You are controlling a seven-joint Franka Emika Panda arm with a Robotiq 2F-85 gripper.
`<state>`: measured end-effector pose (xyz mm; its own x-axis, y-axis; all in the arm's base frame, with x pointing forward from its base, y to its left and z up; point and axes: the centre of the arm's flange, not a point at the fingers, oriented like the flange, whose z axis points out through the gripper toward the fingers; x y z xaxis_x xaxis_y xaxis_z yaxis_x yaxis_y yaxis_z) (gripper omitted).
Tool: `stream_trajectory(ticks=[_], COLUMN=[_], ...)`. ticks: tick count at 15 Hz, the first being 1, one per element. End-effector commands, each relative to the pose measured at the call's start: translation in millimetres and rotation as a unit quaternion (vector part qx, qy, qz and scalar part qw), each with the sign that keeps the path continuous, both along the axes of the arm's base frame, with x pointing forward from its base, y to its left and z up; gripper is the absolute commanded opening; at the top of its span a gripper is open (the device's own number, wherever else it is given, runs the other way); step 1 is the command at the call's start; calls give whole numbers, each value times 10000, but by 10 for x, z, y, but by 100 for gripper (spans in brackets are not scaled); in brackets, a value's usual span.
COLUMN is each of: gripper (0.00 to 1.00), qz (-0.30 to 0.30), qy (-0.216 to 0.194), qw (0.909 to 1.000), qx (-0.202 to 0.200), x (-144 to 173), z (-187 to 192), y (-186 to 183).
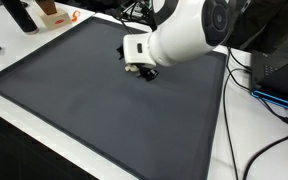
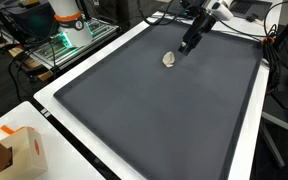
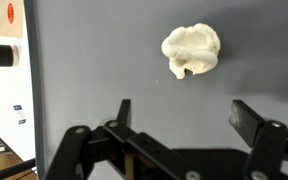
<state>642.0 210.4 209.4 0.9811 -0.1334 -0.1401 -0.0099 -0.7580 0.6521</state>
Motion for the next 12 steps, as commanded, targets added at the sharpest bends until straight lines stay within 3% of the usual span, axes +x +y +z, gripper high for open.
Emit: stream_trajectory(ticks=[1,5,12], gripper=[100,100,100], qz=[54,23,-155], qy=[-113,-304,-642], qw=[9983,9960,9941], qx=[-569,-845,-865], x=[-94,-181,-348], z=[-110,-162,-196], y=[87,169,210])
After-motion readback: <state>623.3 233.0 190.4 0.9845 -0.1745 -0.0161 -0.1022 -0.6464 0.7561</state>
